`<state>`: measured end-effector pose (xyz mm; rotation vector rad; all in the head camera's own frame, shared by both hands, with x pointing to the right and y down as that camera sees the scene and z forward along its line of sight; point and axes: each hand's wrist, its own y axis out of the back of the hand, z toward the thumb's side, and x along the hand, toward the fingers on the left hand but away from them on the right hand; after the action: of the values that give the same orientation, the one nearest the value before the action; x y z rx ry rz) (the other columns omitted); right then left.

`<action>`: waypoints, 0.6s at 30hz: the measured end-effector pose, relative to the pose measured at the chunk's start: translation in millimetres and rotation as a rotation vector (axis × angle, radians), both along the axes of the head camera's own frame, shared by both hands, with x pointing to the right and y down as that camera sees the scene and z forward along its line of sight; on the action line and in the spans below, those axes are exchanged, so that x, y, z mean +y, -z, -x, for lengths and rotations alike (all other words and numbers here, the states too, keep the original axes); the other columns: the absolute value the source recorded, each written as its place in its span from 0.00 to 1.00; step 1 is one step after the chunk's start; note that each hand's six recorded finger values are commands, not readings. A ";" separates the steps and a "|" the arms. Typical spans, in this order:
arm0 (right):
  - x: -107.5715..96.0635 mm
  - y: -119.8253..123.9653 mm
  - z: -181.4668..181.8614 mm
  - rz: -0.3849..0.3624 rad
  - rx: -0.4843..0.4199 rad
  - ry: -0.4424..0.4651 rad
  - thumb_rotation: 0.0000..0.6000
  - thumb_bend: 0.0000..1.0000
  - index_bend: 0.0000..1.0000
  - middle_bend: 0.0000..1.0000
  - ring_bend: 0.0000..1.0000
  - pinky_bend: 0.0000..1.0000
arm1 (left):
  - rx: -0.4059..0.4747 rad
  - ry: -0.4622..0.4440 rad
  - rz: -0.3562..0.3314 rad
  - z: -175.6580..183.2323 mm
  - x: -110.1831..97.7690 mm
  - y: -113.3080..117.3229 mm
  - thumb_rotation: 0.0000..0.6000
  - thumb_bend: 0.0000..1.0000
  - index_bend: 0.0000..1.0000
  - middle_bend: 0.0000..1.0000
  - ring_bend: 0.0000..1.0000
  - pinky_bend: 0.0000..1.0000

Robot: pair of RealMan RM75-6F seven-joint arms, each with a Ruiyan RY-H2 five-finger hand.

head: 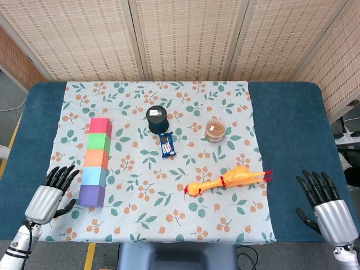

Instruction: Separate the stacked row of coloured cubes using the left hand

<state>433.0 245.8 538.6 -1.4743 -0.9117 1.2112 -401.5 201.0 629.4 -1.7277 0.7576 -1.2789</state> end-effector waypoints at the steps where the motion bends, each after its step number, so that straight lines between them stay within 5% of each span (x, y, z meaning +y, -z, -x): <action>1: -0.2 0.5 -0.3 -0.001 0.000 -0.001 1.00 0.19 0.00 0.00 0.00 0.00 | 0.000 0.000 0.002 -0.4 0.5 -0.4 1.00 0.37 0.00 0.00 0.00 0.03; 8: 1.5 1.9 1.5 0.001 -0.007 0.007 1.00 0.19 0.00 0.00 0.00 0.00 | 0.006 0.003 -0.001 -2.5 5.1 0.8 1.00 0.37 0.00 0.00 0.00 0.09; 14: 5.0 -4.2 5.0 0.039 -0.014 0.027 1.00 0.19 0.00 0.00 0.00 0.00 | -0.064 0.069 -0.051 18.0 15.5 8.9 1.00 0.39 0.01 0.19 0.13 0.22; 18: 6.0 -5.8 7.6 0.060 -0.029 0.034 1.00 0.19 0.00 0.00 0.00 0.00 | -0.143 0.150 -0.006 43.6 28.4 6.6 1.00 0.40 0.13 0.27 0.19 0.27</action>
<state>425.5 251.8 544.4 -1.5523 -0.8733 1.2044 -445.1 229.4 622.7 -1.5793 0.8186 -1.4831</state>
